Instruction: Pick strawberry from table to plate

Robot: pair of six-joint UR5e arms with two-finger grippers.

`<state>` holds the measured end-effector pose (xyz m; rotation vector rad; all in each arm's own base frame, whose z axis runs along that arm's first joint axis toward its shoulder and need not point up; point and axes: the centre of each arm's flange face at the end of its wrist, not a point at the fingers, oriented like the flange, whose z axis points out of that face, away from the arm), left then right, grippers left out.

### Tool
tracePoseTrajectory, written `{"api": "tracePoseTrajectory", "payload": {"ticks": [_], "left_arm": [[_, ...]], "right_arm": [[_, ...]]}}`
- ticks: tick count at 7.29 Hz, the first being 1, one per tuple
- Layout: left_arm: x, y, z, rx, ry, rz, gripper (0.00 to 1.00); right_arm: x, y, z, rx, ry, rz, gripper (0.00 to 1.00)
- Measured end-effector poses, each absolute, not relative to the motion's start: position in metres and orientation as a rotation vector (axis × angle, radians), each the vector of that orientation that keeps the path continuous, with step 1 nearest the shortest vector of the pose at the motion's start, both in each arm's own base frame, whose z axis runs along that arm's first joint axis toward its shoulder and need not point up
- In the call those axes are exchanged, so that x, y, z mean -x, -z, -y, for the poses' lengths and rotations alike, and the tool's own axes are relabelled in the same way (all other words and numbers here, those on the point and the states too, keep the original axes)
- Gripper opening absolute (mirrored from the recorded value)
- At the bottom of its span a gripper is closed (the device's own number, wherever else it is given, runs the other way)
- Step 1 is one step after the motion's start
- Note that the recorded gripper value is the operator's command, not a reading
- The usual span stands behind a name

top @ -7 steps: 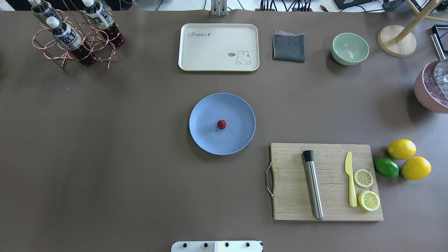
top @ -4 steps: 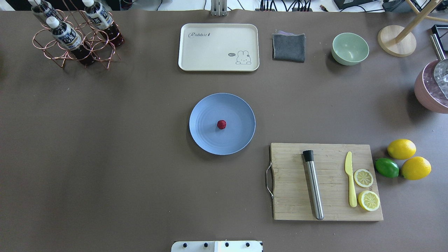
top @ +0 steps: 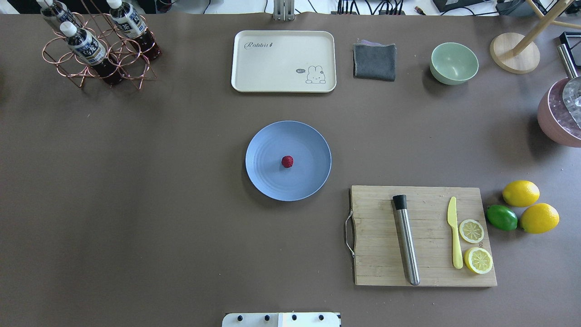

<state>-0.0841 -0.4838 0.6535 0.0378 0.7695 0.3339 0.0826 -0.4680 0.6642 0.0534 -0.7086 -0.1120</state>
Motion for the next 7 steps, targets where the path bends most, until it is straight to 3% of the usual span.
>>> {"api": "tracePoseTrajectory", "payload": {"ticks": [7], "left_arm": [[0.0844,-0.6456,0.4880,-0.053,-0.340,-0.764,0.99]], "right_arm": [[-0.0827,-0.6599,0.4691,-0.062,0.115,0.708,1.00]]}}
